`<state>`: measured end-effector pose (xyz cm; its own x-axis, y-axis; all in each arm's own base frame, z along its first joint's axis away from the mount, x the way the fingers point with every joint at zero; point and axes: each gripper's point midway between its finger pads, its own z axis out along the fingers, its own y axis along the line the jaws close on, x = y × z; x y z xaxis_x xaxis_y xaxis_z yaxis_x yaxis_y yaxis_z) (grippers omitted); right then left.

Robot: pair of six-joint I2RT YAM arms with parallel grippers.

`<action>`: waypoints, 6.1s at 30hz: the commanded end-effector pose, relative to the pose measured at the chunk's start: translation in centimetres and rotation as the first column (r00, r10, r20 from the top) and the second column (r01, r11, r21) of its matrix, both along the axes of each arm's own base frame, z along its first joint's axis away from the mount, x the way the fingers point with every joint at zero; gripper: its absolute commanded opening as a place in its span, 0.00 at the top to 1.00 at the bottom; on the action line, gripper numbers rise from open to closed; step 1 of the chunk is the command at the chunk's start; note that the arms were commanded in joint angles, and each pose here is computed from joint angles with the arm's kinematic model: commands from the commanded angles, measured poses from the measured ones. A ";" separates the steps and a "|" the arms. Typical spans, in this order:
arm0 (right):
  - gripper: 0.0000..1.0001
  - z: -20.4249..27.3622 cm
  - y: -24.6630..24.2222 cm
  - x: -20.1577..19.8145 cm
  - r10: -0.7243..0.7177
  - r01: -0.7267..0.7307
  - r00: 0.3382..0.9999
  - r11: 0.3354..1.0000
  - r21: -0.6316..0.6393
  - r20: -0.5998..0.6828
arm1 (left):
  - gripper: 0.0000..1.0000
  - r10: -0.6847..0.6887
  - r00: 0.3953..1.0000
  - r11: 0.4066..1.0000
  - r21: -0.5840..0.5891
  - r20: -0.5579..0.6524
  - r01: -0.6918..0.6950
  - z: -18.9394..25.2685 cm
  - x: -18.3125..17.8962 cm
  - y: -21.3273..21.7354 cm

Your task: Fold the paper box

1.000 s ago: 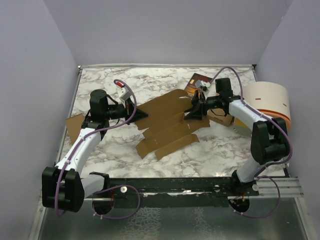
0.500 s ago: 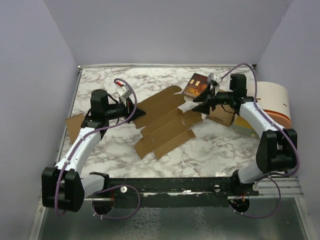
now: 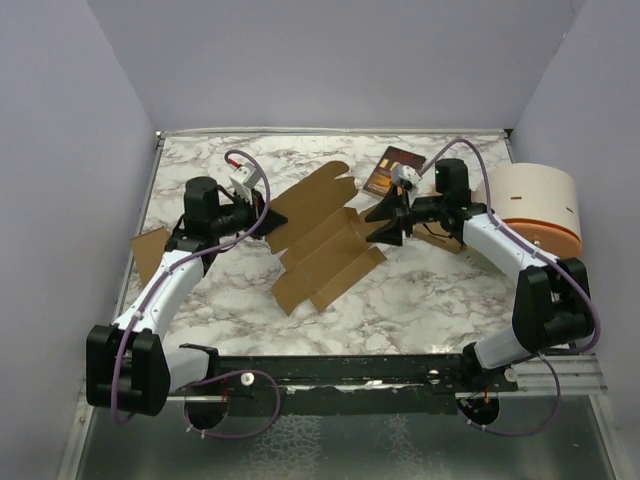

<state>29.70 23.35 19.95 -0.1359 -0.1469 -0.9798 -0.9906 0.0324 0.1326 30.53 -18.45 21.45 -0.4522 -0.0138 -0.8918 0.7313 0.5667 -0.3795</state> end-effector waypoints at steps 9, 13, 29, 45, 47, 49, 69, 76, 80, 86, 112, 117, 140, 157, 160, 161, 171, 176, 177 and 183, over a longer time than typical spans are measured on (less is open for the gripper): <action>0.43 -3.3 6.9 -0.9 -0.040 0.046 0.998 0.991 -0.130 0.042 | 1.00 0.353 0.917 0.924 -0.080 -0.187 -0.373 1.5 3.2 2.3; 0.43 -4.3 9.8 -1.9 -0.056 0.061 0.998 0.984 -0.168 0.037 | 1.00 0.471 0.839 0.862 -0.059 -0.273 -0.503 0.4 3.2 3.6; 0.41 -6.4 17.1 -3.0 -0.317 0.324 0.946 0.913 -0.249 0.069 | 1.00 0.501 0.803 0.839 -0.047 -0.323 -0.542 0.4 2.7 2.0; 0.67 -5.1 16.2 -1.0 -0.399 0.426 0.904 0.872 -0.241 0.156 | 1.00 0.448 0.853 0.882 -0.027 -0.267 -0.471 0.4 1.9 1.1; 0.71 -5.2 16.0 -0.9 -0.398 0.424 0.905 0.872 -0.244 0.150 | 1.00 0.439 0.863 0.889 -0.017 -0.252 -0.457 0.2 1.8 1.0; 0.74 -5.3 15.7 -0.6 -0.402 0.426 0.904 0.870 -0.248 0.143 | 1.00 0.429 0.873 0.896 -0.009 -0.232 -0.443 0.2 1.7 1.0; 0.68 -8.3 14.7 -0.1 -0.375 0.346 0.926 0.889 -0.302 -0.044 | 1.00 0.283 0.945 0.957 -0.013 -0.164 -0.289 -0.1 0.9 -0.6; 0.69 -9.3 14.6 0.3 -0.401 0.362 0.914 0.870 -0.333 -0.054 | 1.00 0.231 0.957 0.972 -0.002 -0.173 -0.235 -0.9 0.5 -1.3; 0.68 -8.0 14.2 0.5 -0.390 0.355 0.919 0.884 -0.305 -0.060 | 1.00 0.236 0.962 0.972 0.036 -0.136 -0.233 -1.3 0.8 -0.9; 0.62 -5.0 12.0 -0.2 -0.207 0.182 0.973 0.960 -0.213 -0.102 | 1.00 0.261 0.964 0.957 0.141 -0.053 -0.252 -1.8 2.2 0.2; 0.20 1.7 -3.0 2.9 -0.192 0.211 0.961 0.974 0.078 -0.200 | 1.00 0.227 0.954 0.960 -0.207 0.196 -0.186 9.4 1.3 -0.4; 0.25 -0.4 -3.2 3.6 -0.241 0.268 0.922 0.962 0.051 -0.301 | 1.00 0.284 0.940 0.937 -0.263 0.187 -0.231 9.8 1.0 0.3; 0.83 -6.1 3.9 5.5 -0.383 0.354 0.837 0.924 -0.145 -0.392 | 1.00 0.148 0.974 0.856 -0.472 -0.170 -0.212 4.5 0.8 -3.0; 0.83 -5.8 4.6 5.3 -0.370 0.340 0.850 0.929 -0.145 -0.374 | 1.00 -0.001 0.939 0.823 -0.533 -0.343 -0.194 1.9 -0.1 -7.5; 0.83 -5.2 4.6 5.2 -0.362 0.336 0.859 0.932 -0.135 -0.362 | 1.00 -0.012 0.928 0.822 -0.533 -0.373 -0.204 1.2 0.0 -8.0; 0.83 -5.1 4.6 5.1 -0.359 0.334 0.862 0.933 -0.132 -0.359 | 1.00 -0.012 0.923 0.821 -0.531 -0.384 -0.210 0.9 0.0 -8.0; 0.82 -5.2 4.8 3.9 -0.334 0.331 0.846 0.940 -0.083 -0.416 | 1.00 -0.037 0.871 0.752 -0.588 -0.489 -0.298 -0.5 0.1 -7.8; 0.81 -5.8 4.7 3.5 -0.339 0.350 0.817 0.934 -0.066 -0.466 | 1.00 -0.047 0.862 0.716 -0.618 -0.505 -0.324 -0.7 0.0 -7.5; 0.81 -5.9 4.7 3.5 -0.347 0.361 0.808 0.930 -0.065 -0.476 | 1.00 -0.042 0.860 0.718 -0.614 -0.509 -0.328 -0.9 0.0 -7.5; 0.81 -6.8 4.2 3.6 -0.392 0.426 0.753 0.903 -0.063 -0.528 | 1.00 0.000 0.851 0.720 -0.590 -0.526 -0.365 -1.9 0.3 -7.1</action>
